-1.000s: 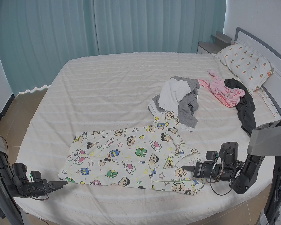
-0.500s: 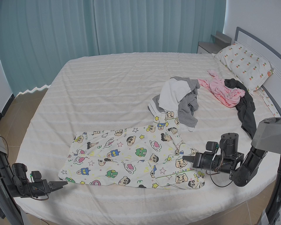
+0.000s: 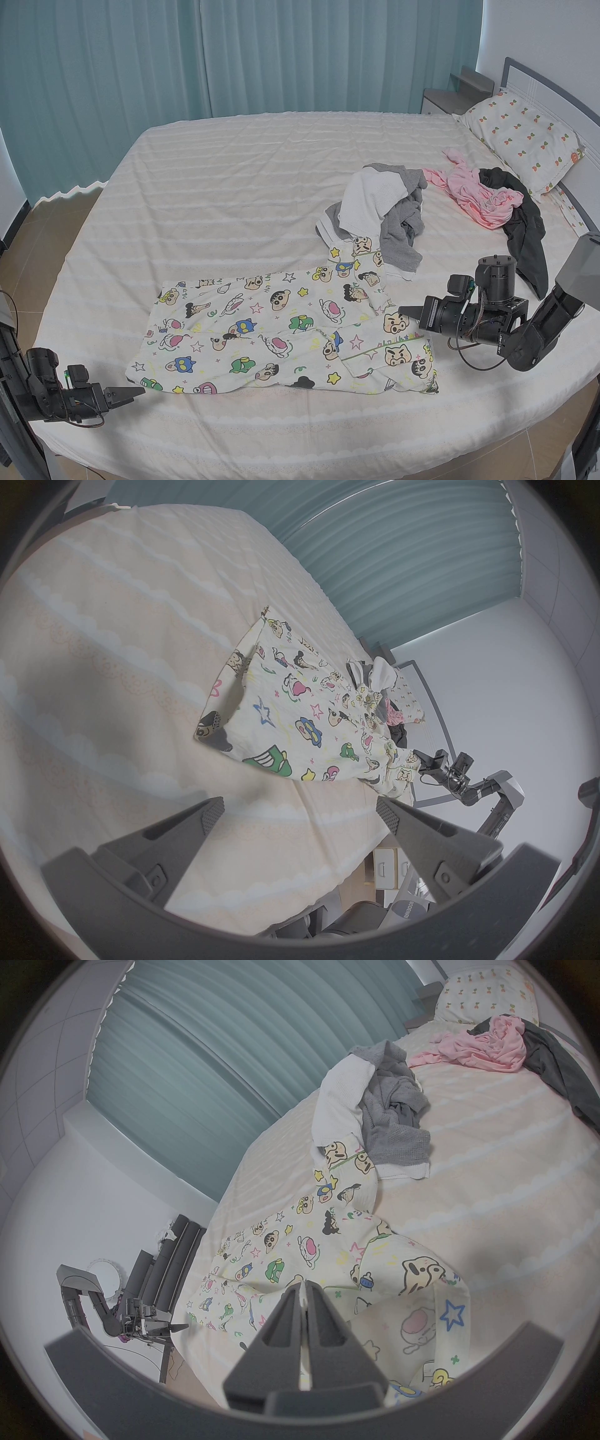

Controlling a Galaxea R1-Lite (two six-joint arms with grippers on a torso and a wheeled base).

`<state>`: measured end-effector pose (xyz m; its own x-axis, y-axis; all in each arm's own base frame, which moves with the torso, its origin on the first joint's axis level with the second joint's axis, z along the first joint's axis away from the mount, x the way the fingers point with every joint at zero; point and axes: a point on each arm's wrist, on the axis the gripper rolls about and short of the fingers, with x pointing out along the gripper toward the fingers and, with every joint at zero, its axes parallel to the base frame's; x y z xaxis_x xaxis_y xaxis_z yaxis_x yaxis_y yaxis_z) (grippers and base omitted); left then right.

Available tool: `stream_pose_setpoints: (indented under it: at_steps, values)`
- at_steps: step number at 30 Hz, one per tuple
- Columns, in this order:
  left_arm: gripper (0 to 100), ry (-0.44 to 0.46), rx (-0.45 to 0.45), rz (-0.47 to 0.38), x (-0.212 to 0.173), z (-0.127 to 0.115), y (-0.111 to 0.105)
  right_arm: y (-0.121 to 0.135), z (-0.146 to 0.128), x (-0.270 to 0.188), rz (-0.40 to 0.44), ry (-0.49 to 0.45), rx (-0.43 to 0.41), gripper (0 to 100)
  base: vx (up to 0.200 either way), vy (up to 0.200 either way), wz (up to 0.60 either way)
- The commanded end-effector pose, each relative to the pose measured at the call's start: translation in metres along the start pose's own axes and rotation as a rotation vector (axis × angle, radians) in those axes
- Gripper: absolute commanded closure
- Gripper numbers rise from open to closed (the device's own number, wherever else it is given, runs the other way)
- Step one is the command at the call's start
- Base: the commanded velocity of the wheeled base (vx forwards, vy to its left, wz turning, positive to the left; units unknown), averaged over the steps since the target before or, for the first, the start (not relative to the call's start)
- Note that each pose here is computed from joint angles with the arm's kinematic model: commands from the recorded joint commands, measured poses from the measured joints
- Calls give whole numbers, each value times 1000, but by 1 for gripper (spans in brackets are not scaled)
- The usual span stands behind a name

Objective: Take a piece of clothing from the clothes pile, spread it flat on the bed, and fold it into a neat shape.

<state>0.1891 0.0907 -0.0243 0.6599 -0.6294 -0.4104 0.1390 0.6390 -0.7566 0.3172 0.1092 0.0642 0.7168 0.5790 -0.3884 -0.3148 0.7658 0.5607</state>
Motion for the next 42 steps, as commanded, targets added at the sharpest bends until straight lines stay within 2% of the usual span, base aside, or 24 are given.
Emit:
stream_pose_setpoints:
  at_steps: [1,7,14,15,20,26,30,32,35,38,42]
  values:
    - [0,1,1,-1,0,0,0,-1,-2,0,-3,8,2,100,0,0,0]
    - [0,1,0,-1,0,0,0,-13,-23,7,-47,96,25,100,0,0,0]
    - [0,1,1,-1,0,0,0,-27,-34,21,-121,110,29,100,0,0,0]
    - [0,1,1,-1,0,0,0,-28,-35,21,-123,112,30,0,0,0,0]
    - [0,2,0,-1,0,0,0,-27,-31,18,-124,94,28,0,0,0,0]
    - [0,1,1,-1,0,0,0,-7,-9,-4,-133,-17,11,0,0,0,0]
    - [0,2,0,-1,0,0,0,27,-21,-35,-95,-18,67,0,0,0,0]
    - [0,2,0,-1,0,0,0,29,-31,-45,-91,17,80,0,0,0,0]
    - [0,2,0,-1,0,-1,0,21,-44,-53,-92,83,75,0,0,0,0]
    - [0,2,0,-1,0,-1,0,-3,-50,-59,-101,149,50,0,0,0,0]
    - [0,3,-1,-1,0,-1,0,-36,-55,-65,-65,222,-11,0,0,0,0]
